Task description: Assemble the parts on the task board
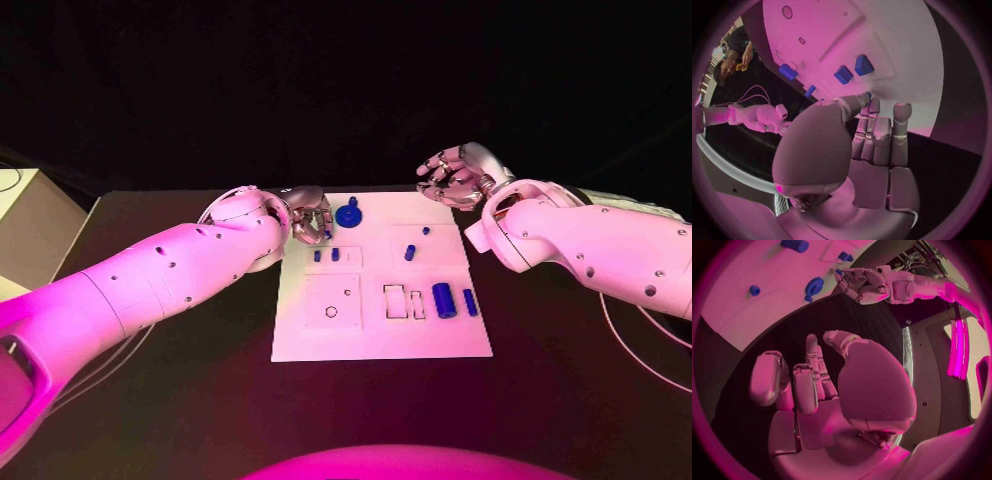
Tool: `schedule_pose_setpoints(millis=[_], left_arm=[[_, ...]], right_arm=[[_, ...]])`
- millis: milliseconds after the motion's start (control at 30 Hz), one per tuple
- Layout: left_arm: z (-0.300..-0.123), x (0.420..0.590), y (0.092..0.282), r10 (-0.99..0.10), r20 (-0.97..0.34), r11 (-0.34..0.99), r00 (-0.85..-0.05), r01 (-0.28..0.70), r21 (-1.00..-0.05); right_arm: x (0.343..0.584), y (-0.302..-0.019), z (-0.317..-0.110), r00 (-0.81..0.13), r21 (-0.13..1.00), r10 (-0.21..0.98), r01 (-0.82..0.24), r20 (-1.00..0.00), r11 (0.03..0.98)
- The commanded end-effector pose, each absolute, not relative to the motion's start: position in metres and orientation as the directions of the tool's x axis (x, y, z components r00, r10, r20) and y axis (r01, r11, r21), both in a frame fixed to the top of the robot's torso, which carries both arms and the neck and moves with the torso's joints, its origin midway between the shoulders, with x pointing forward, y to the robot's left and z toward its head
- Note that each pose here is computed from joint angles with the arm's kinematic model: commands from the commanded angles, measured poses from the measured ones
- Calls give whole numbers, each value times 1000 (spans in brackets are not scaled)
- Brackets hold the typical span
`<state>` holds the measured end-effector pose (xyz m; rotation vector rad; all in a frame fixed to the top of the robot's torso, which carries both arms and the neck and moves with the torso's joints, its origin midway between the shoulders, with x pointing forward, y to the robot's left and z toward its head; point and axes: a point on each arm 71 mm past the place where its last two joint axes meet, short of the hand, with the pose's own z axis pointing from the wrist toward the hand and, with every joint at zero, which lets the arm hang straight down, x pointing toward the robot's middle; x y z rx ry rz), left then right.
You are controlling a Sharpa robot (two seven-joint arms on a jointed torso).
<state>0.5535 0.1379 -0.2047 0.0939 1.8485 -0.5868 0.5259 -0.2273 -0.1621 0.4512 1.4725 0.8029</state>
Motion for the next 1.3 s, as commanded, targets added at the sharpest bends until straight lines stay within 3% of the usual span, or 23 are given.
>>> schedule_pose_setpoints(millis=[33,1300], left_arm=[[-207,552,134,-218,-906,866,-364,356,-352],[-220,546,126,-164,-897,861,-411,383,-333]], right_arm=[[525,-226,-162,-87,707,708,-213,-701,674],[525,-225,-163,-89,707,708,-213,-701,674]])
